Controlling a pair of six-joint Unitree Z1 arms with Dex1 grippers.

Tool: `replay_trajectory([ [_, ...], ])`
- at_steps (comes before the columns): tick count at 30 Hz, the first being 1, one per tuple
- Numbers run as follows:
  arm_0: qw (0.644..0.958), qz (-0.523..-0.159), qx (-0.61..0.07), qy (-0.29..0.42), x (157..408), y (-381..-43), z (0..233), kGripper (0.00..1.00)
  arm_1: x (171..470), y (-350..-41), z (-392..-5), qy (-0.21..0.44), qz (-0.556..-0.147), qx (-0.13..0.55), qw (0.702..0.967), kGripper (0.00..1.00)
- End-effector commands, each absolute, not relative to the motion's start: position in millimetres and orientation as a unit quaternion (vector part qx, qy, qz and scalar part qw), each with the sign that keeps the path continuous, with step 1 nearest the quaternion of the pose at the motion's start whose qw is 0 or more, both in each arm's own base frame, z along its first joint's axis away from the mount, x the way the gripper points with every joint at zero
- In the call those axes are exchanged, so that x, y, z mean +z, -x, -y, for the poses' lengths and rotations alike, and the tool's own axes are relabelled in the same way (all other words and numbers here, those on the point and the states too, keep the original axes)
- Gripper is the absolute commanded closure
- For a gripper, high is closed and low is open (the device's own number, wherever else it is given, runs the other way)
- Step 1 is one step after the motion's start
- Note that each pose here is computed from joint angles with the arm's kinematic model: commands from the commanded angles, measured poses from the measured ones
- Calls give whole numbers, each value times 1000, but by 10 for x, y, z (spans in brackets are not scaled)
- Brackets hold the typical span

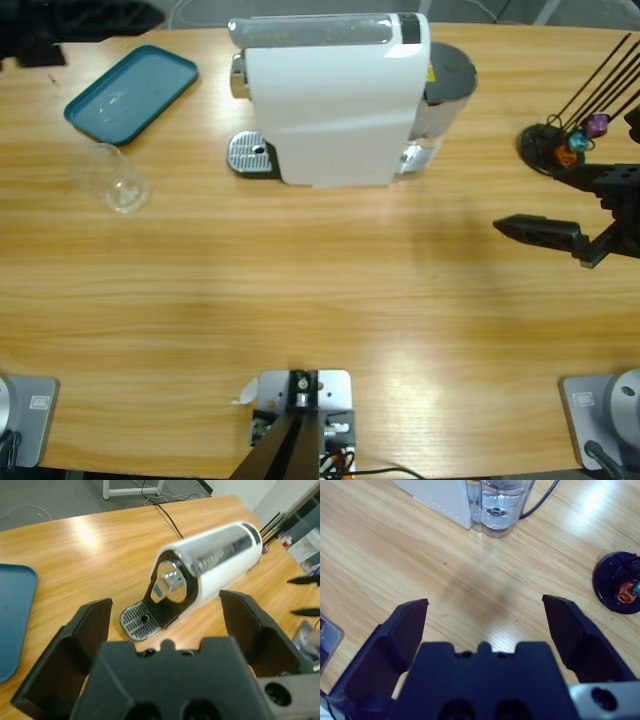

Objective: Pour coffee

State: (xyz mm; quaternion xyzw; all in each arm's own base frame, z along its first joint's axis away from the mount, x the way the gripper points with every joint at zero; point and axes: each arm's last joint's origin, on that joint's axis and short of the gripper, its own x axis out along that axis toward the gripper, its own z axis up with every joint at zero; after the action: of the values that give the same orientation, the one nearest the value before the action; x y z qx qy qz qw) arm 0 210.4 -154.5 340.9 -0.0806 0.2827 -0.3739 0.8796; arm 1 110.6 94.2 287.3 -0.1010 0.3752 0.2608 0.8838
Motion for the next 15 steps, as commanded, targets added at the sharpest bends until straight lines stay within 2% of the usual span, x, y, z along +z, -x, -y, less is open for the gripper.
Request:
replay_trajectory([
  [1, 849, -352, -353, 174, 3312, -2485, 1910, 161, 2805, -1153, -1006, 108, -397, 257, 874, 0],
  [10, 806, -414, -328, 267, 3174, -2639, 2057, 161, 2809, -1160, -1009, 112, -403, 254, 872, 0],
  [15, 777, -441, -351, 282, 3091, -2756, 2187, 161, 2809, -1160, -1008, 112, -403, 253, 873, 0],
])
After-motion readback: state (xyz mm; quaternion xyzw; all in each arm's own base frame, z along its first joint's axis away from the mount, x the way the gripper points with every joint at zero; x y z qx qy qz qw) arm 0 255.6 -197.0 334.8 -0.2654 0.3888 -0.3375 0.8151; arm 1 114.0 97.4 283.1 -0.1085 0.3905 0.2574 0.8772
